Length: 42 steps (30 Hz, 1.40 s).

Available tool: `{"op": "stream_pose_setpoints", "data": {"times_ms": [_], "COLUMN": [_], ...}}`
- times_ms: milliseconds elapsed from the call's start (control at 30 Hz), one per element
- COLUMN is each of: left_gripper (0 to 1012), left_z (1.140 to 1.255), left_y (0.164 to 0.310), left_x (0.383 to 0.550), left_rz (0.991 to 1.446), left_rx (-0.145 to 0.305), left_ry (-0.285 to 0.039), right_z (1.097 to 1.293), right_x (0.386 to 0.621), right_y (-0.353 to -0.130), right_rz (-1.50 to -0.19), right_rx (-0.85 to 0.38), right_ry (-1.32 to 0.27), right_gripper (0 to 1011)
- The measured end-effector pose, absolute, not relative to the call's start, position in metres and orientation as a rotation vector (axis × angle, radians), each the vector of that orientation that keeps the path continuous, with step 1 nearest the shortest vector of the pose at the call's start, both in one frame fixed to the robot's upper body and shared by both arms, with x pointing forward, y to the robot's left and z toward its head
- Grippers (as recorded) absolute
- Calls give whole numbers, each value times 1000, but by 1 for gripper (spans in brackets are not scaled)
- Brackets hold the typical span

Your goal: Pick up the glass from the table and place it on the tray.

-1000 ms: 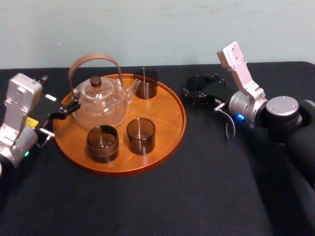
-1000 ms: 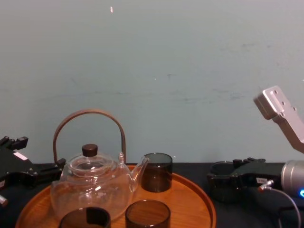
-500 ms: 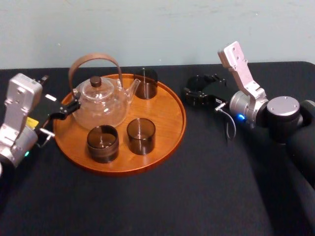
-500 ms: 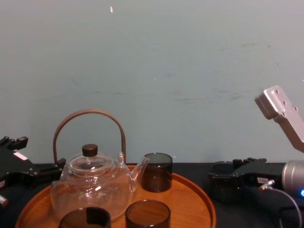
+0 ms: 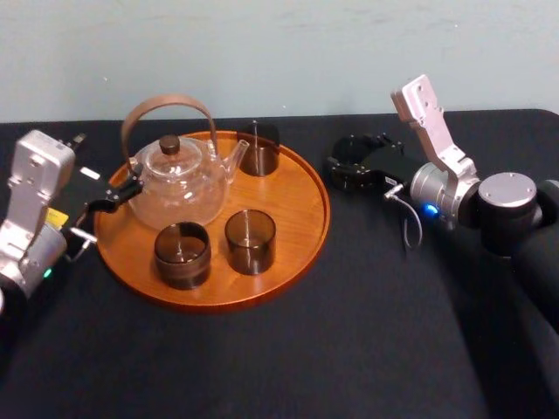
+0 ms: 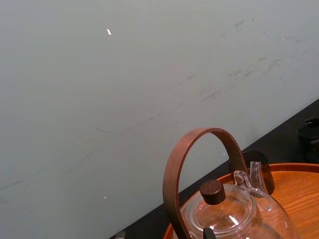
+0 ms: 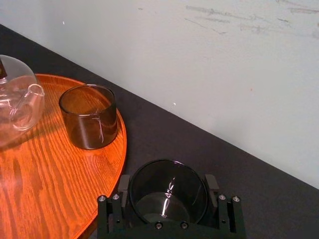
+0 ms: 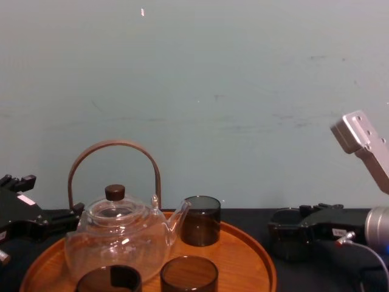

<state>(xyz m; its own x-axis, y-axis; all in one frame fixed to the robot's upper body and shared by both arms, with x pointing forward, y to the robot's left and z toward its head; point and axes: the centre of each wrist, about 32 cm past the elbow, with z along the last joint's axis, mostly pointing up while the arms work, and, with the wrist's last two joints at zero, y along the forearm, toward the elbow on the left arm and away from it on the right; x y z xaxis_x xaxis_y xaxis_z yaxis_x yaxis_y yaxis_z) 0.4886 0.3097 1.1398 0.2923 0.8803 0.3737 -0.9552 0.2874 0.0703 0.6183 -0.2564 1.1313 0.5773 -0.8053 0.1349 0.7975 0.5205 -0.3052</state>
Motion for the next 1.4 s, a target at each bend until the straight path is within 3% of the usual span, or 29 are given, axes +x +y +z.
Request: {"op": "stream_pose_setpoints", "data": {"times_ms": [1400], "left_gripper": [1010], "left_z": [1140], "left_y": [310], "left_x": [489], "left_rz": [1248], "left_rx": [305], "left_ry": [-285], "right_z": [1162], "right_x": [602], "right_y": [-252], "right_rz": [-916], "right_rx": [-348], "right_ry": [-38], "right_gripper": [918]}}
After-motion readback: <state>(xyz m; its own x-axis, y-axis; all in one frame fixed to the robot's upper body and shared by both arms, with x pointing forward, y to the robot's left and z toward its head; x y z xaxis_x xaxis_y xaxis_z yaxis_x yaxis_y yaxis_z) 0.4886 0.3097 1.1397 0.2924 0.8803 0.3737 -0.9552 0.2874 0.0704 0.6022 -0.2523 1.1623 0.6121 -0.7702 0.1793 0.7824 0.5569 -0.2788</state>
